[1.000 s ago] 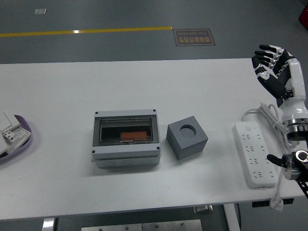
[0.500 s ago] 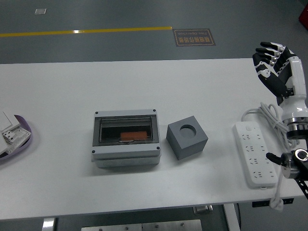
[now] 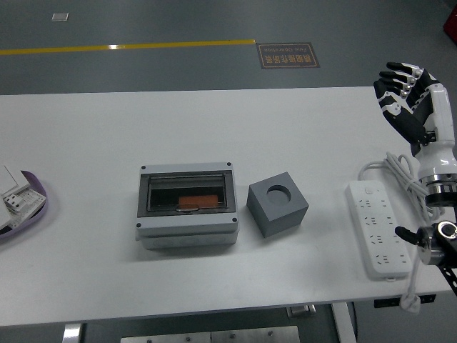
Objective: Pick up the cylinder from the cube,place it in the box,flap close box
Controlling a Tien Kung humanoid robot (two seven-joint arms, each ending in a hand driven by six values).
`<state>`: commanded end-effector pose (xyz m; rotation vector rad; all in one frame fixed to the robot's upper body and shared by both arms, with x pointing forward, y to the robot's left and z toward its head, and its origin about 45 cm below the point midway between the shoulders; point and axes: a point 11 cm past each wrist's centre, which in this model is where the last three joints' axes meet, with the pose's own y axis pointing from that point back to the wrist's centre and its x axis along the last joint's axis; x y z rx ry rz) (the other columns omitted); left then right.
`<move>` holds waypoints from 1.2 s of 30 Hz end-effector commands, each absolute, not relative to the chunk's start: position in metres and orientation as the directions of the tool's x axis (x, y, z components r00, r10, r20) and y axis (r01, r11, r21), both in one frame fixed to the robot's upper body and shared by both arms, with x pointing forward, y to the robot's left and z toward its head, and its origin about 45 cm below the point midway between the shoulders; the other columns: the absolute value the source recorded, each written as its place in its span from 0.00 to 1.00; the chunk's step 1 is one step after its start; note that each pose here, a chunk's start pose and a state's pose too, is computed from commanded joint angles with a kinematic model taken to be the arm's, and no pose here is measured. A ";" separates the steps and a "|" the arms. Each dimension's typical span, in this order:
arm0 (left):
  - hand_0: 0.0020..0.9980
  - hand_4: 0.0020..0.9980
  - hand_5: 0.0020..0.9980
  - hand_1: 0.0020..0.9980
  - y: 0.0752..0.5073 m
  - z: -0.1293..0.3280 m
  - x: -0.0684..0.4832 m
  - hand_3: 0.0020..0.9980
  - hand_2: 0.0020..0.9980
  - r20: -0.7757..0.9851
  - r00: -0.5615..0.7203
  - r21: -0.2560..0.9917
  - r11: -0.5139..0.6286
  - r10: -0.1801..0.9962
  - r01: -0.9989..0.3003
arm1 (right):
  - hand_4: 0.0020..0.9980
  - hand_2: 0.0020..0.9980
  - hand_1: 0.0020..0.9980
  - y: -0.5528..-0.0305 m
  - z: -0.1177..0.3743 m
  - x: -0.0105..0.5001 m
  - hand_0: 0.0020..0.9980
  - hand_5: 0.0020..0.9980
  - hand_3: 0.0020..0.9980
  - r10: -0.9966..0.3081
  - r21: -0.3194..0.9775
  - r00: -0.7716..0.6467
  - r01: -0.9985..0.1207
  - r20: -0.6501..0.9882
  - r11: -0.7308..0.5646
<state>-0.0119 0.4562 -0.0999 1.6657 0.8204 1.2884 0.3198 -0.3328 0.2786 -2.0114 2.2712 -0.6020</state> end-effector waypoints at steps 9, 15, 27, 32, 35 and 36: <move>0.51 0.72 0.17 0.56 0.454 -0.101 -0.013 0.60 0.56 0.403 0.250 0.909 -0.416 0.880 0.001 | 0.80 0.65 0.65 -0.332 0.277 0.320 0.71 0.32 0.68 -0.964 -0.311 -0.149 -0.947 0.219 0.076; 0.51 0.72 0.17 0.56 0.452 -0.102 -0.015 0.60 0.56 0.400 0.248 0.910 -0.414 0.882 0.004 | 0.81 0.65 0.65 -0.331 0.275 0.320 0.71 0.33 0.68 -0.965 -0.307 -0.147 -0.949 0.218 0.075; 0.51 0.72 0.18 0.56 0.450 -0.102 -0.021 0.60 0.56 0.396 0.241 0.912 -0.411 0.886 0.014 | 0.82 0.65 0.65 -0.327 0.268 0.322 0.71 0.33 0.68 -0.973 -0.287 -0.118 -0.956 0.200 0.057; 0.51 0.72 0.18 0.56 0.450 -0.102 -0.023 0.60 0.56 0.395 0.240 0.911 -0.411 0.887 0.018 | 0.82 0.65 0.65 -0.326 0.255 0.323 0.71 0.33 0.68 -0.986 -0.256 -0.091 -0.965 0.141 0.053; 0.51 0.72 0.17 0.56 0.450 -0.103 -0.025 0.61 0.56 0.394 0.239 0.911 -0.411 0.888 0.023 | 0.82 0.65 0.66 -0.325 0.247 0.325 0.71 0.33 0.68 -0.993 -0.237 -0.081 -0.970 0.090 0.057; 0.51 0.72 0.17 0.56 0.449 -0.103 -0.026 0.61 0.56 0.393 0.239 0.912 -0.410 0.888 0.025 | 0.82 0.65 0.66 -0.324 0.245 0.325 0.71 0.33 0.68 -0.994 -0.232 -0.077 -0.971 0.074 0.058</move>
